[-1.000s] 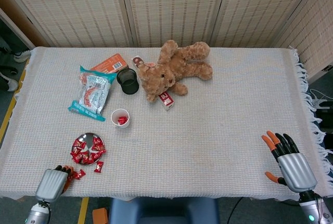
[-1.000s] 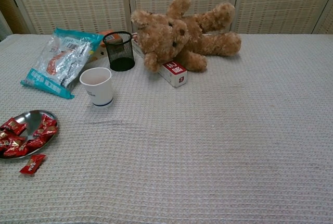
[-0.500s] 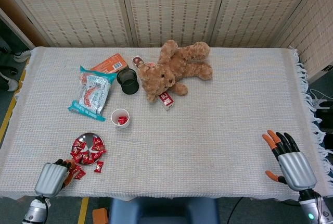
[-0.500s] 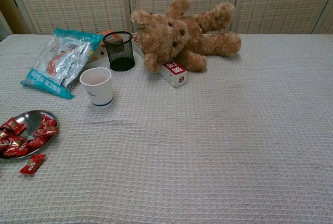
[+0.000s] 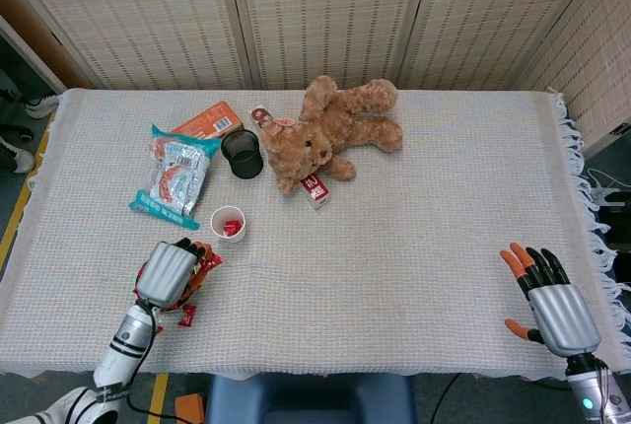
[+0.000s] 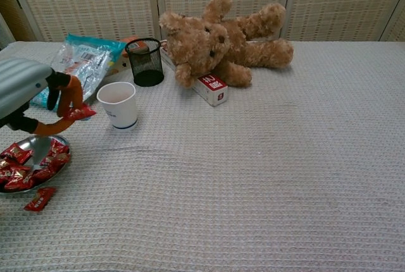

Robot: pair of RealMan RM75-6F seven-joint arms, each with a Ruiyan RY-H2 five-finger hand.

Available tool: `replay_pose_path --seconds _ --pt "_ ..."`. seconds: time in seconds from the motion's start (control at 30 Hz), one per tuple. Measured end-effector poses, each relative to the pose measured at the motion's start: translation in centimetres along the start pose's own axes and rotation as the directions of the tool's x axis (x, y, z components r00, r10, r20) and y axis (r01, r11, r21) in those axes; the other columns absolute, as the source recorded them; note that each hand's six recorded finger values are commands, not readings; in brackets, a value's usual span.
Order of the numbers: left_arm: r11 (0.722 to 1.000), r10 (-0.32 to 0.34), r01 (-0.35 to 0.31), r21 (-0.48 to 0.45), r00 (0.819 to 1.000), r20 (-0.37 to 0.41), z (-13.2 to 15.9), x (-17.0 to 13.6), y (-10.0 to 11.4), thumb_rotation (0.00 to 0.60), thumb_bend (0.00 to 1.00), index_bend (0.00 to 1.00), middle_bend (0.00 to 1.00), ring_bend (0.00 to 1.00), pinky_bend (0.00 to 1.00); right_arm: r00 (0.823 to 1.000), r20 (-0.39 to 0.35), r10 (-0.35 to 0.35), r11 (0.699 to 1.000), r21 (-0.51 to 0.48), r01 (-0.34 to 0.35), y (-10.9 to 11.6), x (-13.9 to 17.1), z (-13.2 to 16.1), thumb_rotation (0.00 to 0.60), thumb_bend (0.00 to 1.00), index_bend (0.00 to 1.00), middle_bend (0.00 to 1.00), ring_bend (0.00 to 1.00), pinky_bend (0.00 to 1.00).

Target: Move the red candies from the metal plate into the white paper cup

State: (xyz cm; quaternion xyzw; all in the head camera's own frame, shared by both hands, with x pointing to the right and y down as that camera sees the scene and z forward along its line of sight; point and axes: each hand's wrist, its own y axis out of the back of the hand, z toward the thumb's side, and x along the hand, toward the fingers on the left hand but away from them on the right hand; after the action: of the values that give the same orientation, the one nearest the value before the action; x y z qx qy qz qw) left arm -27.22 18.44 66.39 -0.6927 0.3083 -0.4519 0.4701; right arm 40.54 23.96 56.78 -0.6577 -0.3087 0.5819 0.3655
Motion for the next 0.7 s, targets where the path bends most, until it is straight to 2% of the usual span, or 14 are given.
replay_pose_path --seconds 0.2,0.5,0.63,0.7 --pt "1.0 0.004 -0.004 0.013 1.0 0.031 2.8 4.8 -0.1 0.6 0.41 0.54 0.61 0.57 0.98 1.0 0.021 0.005 1.0 0.0 -0.005 -0.1 -0.3 -0.5 0.6 0.02 0.0 0.0 0.0 0.0" --pt "0.999 -0.004 0.005 0.047 1.0 -0.02 1.8 8.2 -0.8 0.6 0.41 0.53 0.6 0.56 0.98 0.999 0.042 -0.005 1.0 0.0 0.005 0.2 -0.3 -1.0 0.6 0.02 0.0 0.0 0.0 0.0" --pt "0.997 -0.019 0.022 0.076 0.999 -0.038 1.2 8.7 -1.4 0.6 0.41 0.48 0.59 0.55 0.98 0.999 0.044 -0.005 1.0 0.001 0.005 0.3 -0.3 -1.1 0.6 0.03 0.0 0.0 0.0 0.0" --pt "0.996 -0.026 0.029 0.083 0.999 -0.038 1.2 8.7 -1.6 0.6 0.42 0.4 0.55 0.54 0.98 0.999 0.044 -0.004 1.0 0.002 0.004 0.2 -0.3 -1.1 0.6 0.04 0.0 0.0 0.0 0.0"
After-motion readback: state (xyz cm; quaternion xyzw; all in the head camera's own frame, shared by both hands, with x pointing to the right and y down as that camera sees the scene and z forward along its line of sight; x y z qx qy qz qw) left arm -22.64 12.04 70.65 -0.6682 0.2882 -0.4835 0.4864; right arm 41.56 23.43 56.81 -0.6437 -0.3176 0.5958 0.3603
